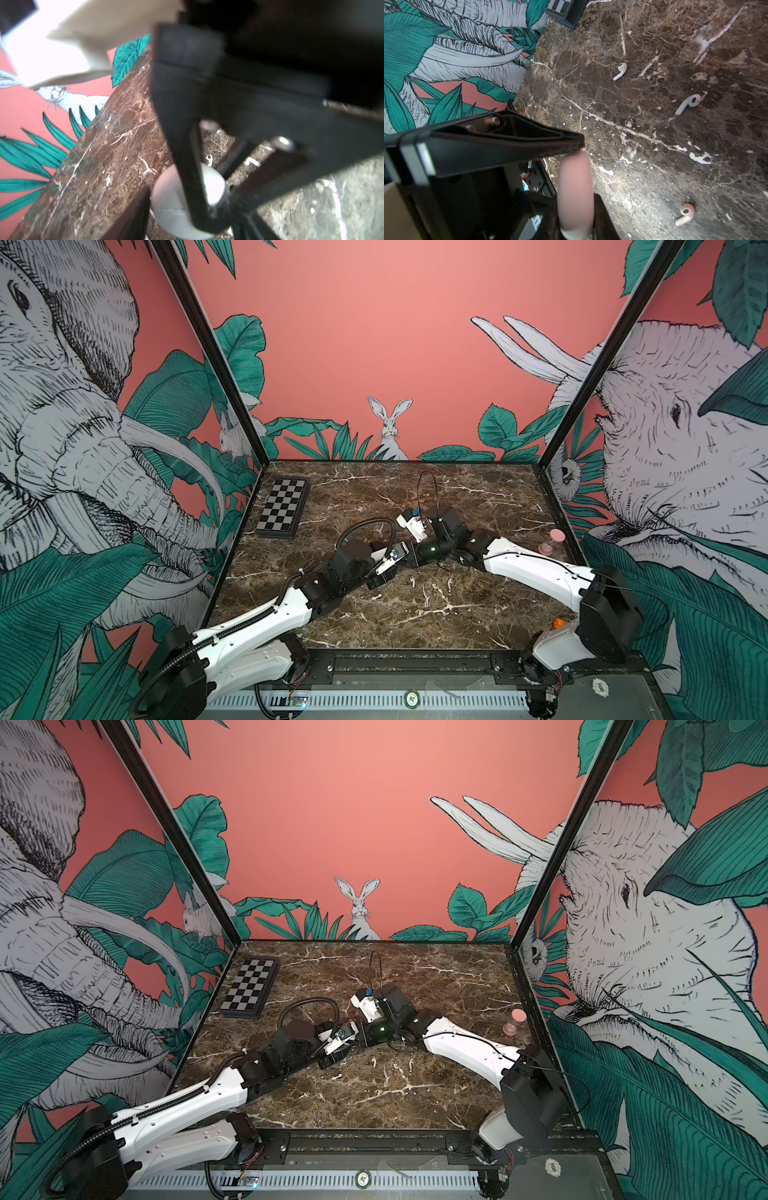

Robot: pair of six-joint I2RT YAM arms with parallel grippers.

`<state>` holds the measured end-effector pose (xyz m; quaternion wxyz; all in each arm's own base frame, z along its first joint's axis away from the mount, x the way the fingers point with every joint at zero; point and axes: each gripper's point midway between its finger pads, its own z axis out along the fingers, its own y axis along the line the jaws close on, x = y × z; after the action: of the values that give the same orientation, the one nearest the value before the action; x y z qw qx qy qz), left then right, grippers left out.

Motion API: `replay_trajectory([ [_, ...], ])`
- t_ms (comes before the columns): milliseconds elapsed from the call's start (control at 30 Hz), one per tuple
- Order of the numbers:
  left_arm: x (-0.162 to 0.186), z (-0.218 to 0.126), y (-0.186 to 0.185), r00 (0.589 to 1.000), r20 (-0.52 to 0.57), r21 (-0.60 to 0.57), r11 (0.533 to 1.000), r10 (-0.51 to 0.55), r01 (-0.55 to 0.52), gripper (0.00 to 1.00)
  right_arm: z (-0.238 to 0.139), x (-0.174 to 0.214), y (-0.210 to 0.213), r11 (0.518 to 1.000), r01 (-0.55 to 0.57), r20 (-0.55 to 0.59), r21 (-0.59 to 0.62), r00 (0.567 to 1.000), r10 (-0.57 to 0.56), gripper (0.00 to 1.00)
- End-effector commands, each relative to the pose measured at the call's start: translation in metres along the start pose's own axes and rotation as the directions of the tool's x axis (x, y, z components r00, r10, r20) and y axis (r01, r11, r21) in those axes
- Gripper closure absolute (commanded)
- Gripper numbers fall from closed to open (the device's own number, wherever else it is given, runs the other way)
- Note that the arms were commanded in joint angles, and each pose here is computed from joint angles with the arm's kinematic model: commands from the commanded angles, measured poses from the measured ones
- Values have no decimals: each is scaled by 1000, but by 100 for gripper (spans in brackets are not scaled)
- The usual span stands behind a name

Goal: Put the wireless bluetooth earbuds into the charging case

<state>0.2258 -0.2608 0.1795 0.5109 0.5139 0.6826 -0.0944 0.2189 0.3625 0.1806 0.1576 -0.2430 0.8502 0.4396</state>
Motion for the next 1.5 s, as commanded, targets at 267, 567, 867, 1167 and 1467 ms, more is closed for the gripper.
replay_trajectory([
  [267, -48, -46, 16, 974, 195, -19, 993, -112, 118, 1, -26, -15, 18, 995, 96, 57, 24, 994, -97, 99],
  [567, -71, -112, 29, 926, 215, 45, 950, -312, 309, 1, -79, -22, 19, 985, 163, 116, 62, 979, -170, 100],
  [867, -78, -116, 20, 838, 148, 314, 828, -525, 464, 1, -119, -8, 63, 939, 344, 154, -32, 929, -335, 100],
  [1167, -101, -102, 10, 780, 92, 567, 677, -618, 469, 2, -132, 6, 91, 900, 407, 162, -158, 910, -383, 100],
  [1467, -110, -100, 1, 746, 18, 699, 542, -666, 467, 15, -131, 9, 95, 889, 414, 157, -194, 908, -389, 100],
])
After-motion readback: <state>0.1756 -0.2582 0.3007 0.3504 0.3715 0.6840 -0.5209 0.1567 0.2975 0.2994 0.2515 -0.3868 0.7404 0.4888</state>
